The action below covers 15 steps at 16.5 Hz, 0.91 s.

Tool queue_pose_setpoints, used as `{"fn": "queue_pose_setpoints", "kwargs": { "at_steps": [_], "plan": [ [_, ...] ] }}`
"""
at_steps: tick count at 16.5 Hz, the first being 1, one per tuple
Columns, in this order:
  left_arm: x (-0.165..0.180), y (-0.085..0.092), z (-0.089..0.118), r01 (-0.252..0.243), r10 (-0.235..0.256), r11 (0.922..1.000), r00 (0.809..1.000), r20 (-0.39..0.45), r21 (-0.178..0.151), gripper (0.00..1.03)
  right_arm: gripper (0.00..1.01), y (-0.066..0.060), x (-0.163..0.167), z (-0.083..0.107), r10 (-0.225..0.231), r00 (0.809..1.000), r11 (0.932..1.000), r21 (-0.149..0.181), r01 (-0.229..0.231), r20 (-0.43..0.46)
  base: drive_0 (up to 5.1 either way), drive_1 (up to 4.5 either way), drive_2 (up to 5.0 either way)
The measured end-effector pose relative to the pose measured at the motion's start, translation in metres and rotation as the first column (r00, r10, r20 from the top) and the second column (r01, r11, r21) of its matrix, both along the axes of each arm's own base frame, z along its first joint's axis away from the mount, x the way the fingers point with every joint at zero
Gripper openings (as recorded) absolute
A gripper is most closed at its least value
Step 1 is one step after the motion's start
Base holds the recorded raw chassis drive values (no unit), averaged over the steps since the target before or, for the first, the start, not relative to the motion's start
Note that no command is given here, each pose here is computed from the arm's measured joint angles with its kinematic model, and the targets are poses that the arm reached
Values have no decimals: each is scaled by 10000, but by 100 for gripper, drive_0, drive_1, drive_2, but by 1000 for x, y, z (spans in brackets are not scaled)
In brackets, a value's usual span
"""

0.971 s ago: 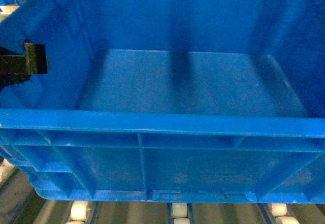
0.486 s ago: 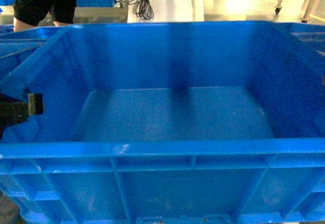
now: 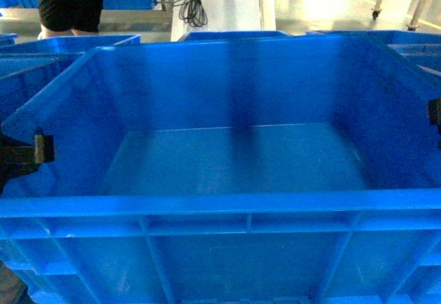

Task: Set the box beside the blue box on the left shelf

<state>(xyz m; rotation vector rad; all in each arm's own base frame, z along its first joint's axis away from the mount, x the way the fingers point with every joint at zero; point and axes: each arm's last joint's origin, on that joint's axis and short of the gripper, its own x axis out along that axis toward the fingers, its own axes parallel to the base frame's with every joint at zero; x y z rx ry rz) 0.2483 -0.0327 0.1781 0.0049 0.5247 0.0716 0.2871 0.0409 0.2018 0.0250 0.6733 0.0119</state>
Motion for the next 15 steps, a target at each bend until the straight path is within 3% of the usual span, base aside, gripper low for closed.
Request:
{"fn": "queue_pose_setpoints", "kwargs": {
  "at_steps": [1,2,3,5,6,7,9,11,12,13,15],
  "plan": [
    [-4,0,-2,165,-185,9982,9992,345,574,24,25,0,2,4,200,9990,9994,-283,-189,408,0,0,0],
    [-8,-1,-2,163,-224,9970,9964,822,751,31,32,-1,2,11,304,9950,9987,-436,-264,953,0,0,0],
    [-11,-1,8,23,-123,9975,9897,1427,700,41,42,-4,2,23,184,9803,9980,-626,-61,1966,0,0,0],
    [-22,-1,49,-440,425,9990,9211,3869,-51,61,62,-11,-3,50,-322,9080,9978,-385,531,4178,0,0,0],
    [-28,-4,63,-284,414,9990,8926,4490,-356,74,73,-13,-8,56,-398,8812,9978,-281,601,4711,0,0,0],
    [-30,-6,66,-168,340,9990,8856,4632,-413,81,82,-14,-12,56,-428,8686,9969,-369,702,4937,0,0,0],
    [-33,-10,69,62,173,9988,8825,4699,-485,99,100,-15,-17,49,-497,8741,9934,-662,931,4832,0,0,0],
    [-41,-10,80,137,212,9979,8534,5208,-629,98,98,-15,-17,48,-444,8767,9923,-806,943,4790,0,0,0],
    [-45,-5,71,600,-388,9979,8635,5028,-260,83,82,-19,-26,44,-38,7970,9987,-380,335,6040,0,0,0],
    [-55,1,58,683,-541,9976,8669,4955,-107,70,68,-23,-44,31,42,7816,9992,-336,215,6237,0,0,0],
    [-70,11,44,627,-522,9980,8629,5027,-41,45,42,-28,-67,15,-3,7821,9992,-302,245,6232,0,0,0]
  ]
}}
